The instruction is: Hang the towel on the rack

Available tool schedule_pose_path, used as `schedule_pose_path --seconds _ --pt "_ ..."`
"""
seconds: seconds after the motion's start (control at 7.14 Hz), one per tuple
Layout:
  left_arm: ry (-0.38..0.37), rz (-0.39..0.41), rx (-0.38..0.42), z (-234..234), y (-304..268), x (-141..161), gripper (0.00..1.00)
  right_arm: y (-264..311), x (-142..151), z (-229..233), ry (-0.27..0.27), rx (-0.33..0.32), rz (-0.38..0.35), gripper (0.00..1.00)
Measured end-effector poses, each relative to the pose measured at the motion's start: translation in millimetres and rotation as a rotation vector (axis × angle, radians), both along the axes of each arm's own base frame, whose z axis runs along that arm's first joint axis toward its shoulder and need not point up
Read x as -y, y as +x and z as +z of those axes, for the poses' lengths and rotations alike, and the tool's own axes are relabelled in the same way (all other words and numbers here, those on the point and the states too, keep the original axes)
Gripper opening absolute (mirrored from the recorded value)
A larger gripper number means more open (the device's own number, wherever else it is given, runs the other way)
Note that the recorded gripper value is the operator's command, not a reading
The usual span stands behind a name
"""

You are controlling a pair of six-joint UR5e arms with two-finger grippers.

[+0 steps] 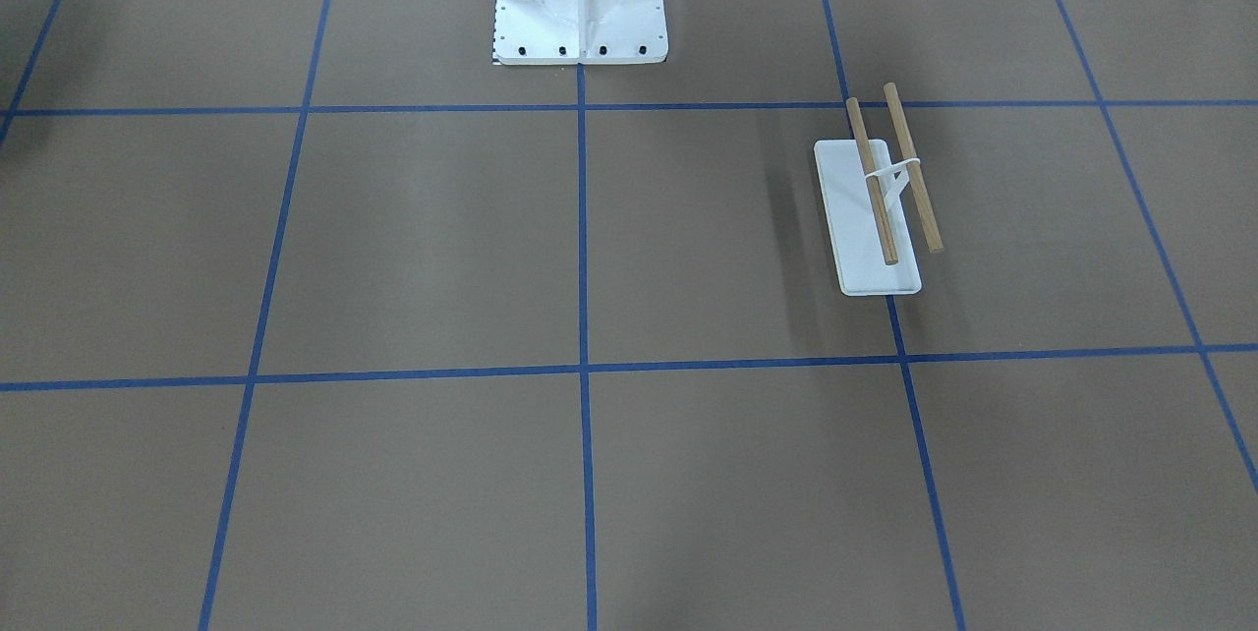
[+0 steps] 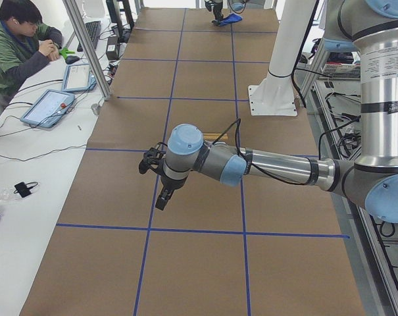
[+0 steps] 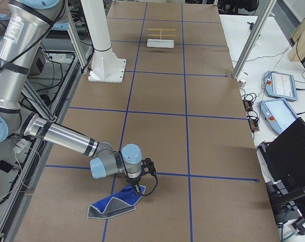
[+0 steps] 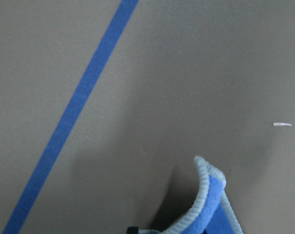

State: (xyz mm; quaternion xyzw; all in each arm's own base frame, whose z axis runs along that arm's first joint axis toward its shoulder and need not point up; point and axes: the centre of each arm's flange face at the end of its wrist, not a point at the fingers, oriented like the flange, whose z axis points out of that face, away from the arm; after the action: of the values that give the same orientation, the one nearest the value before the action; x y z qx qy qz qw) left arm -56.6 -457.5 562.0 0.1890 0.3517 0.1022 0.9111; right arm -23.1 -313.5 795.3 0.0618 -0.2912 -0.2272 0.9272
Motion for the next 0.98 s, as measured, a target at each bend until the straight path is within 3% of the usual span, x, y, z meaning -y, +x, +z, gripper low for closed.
schedule_pose_path --seconds 0.56,0.98 --pt "-0.005 0.000 0.000 3 0 0 0.99 2 5 -17 0.076 0.037 0.002 0.00" --pt "-0.009 0.000 0.000 4 0 0 0.99 40 29 -67 0.126 0.137 0.130 0.00"
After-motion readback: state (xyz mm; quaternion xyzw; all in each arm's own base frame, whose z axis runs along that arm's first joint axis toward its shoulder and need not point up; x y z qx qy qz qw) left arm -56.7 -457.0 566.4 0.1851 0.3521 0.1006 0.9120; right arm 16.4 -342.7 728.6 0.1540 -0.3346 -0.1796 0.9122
